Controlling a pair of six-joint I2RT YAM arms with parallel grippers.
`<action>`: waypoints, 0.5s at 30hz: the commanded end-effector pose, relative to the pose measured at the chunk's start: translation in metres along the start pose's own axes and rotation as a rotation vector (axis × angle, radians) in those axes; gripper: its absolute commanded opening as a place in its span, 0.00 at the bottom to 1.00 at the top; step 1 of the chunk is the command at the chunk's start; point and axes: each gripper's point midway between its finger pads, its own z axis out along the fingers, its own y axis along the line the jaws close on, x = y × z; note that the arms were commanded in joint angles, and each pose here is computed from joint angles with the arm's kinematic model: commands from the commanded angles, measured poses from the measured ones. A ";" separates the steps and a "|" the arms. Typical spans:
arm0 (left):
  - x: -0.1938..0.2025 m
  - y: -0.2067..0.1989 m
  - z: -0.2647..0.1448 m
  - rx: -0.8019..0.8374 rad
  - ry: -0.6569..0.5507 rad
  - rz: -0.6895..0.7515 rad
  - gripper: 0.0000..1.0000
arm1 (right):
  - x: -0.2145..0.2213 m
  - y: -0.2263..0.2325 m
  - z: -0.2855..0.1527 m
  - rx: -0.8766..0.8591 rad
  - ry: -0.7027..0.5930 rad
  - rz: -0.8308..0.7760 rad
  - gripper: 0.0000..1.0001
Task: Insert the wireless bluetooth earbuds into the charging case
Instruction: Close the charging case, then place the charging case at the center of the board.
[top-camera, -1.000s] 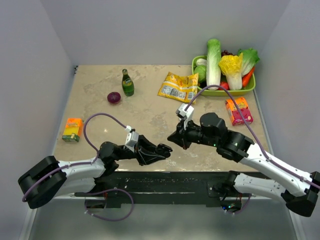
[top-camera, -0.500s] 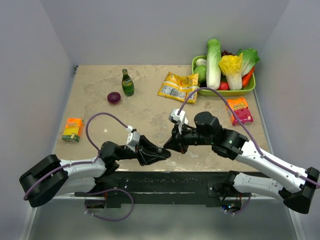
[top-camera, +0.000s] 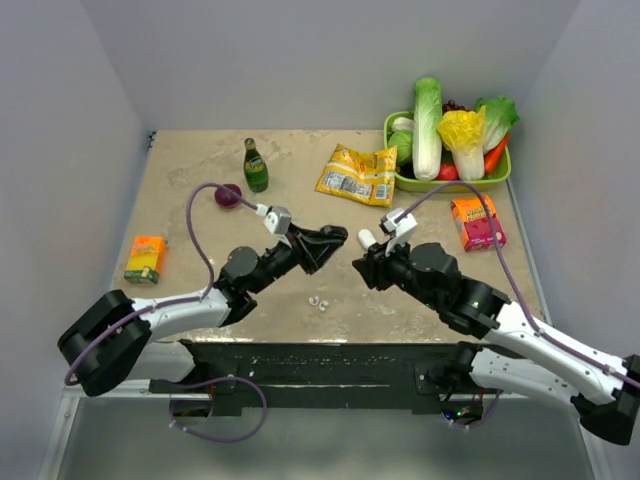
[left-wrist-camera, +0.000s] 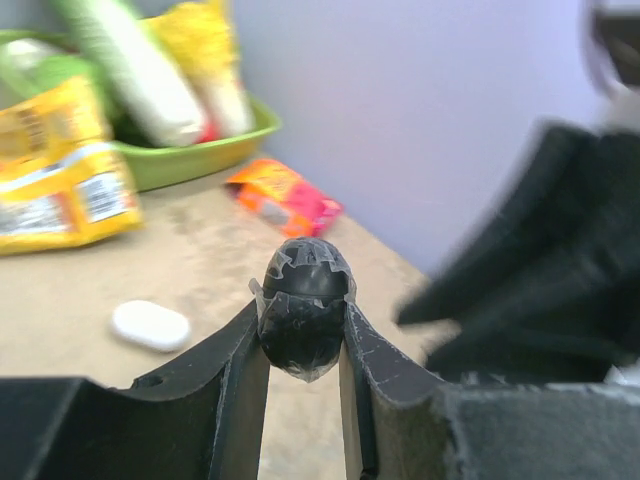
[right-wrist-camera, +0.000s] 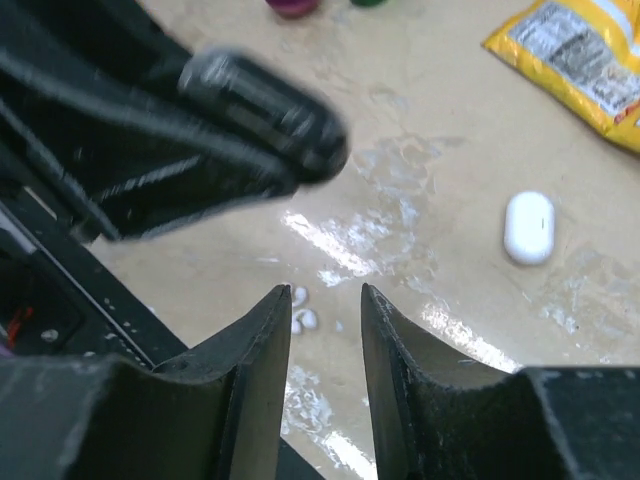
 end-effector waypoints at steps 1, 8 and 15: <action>0.021 0.101 0.011 -0.383 0.074 -0.072 0.00 | 0.014 -0.010 0.014 0.068 0.028 0.027 0.39; 0.071 0.169 0.020 -0.462 0.246 -0.206 0.00 | 0.022 -0.006 0.008 0.021 0.008 0.049 0.41; 0.111 0.213 0.019 -0.527 0.354 -0.246 0.00 | 0.031 -0.010 0.012 0.048 0.040 0.053 0.42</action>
